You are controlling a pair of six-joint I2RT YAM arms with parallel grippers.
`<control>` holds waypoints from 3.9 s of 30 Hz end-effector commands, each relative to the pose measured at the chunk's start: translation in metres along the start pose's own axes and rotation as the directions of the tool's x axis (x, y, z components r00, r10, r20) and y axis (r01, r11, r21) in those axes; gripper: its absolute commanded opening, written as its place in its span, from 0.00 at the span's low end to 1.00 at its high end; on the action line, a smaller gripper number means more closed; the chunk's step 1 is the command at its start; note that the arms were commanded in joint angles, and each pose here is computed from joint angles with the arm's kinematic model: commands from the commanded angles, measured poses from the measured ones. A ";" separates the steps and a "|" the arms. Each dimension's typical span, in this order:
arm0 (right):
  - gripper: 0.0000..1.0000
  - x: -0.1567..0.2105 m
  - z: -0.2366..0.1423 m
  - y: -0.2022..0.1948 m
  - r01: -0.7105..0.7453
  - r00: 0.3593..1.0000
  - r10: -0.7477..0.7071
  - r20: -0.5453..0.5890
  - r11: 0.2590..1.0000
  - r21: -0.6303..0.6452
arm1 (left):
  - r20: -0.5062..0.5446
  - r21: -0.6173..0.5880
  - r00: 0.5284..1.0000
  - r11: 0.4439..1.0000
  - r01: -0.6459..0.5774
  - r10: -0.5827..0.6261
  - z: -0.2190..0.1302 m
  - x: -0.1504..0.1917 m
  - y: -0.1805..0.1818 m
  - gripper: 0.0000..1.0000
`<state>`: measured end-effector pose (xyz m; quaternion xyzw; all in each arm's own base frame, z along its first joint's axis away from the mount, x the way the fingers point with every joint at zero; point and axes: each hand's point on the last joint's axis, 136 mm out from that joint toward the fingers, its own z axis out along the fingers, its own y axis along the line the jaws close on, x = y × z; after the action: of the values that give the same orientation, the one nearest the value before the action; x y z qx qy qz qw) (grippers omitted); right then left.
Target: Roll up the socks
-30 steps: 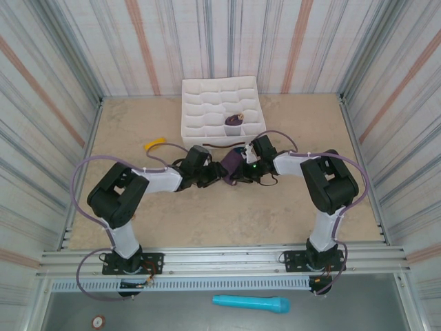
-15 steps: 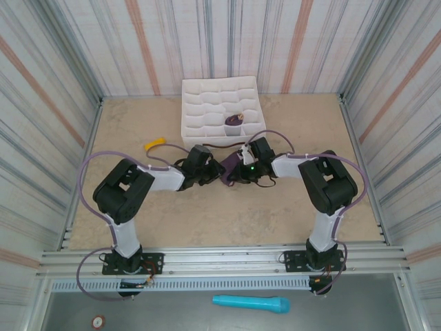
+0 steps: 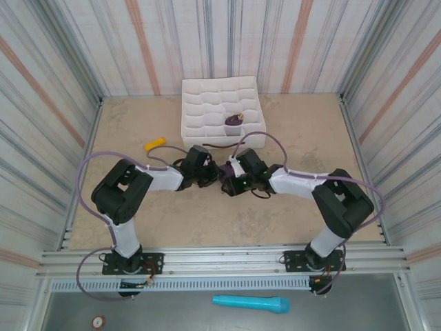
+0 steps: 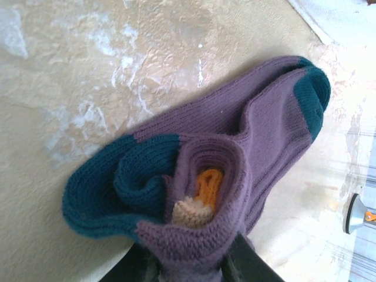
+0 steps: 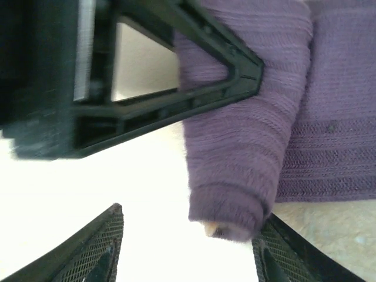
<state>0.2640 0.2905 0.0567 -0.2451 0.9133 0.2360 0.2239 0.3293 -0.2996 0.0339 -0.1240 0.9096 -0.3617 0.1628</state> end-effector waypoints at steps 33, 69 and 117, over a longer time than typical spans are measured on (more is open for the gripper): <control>0.69 0.015 -0.004 0.045 0.521 0.783 -0.602 0.159 0.773 0.361 | -0.213 -0.101 0.976 0.995 0.014 -0.035 -0.035 0.049 0.035 0.02; 0.00 0.055 0.042 -0.017 0.338 0.918 -0.382 0.104 0.892 0.299 | -0.163 -0.032 0.983 0.997 0.074 -0.078 -0.043 0.045 0.026 0.59; 0.00 0.060 0.044 -0.100 -0.737 0.652 0.712 -0.261 0.676 0.003 | 0.089 0.009 0.989 0.993 -0.120 0.119 -0.031 -0.005 -0.016 0.60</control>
<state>0.3329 0.2542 0.0239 -0.0005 0.8991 0.4234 0.1109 0.3056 -0.2826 0.0576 -0.0949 0.9113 -0.3552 0.1856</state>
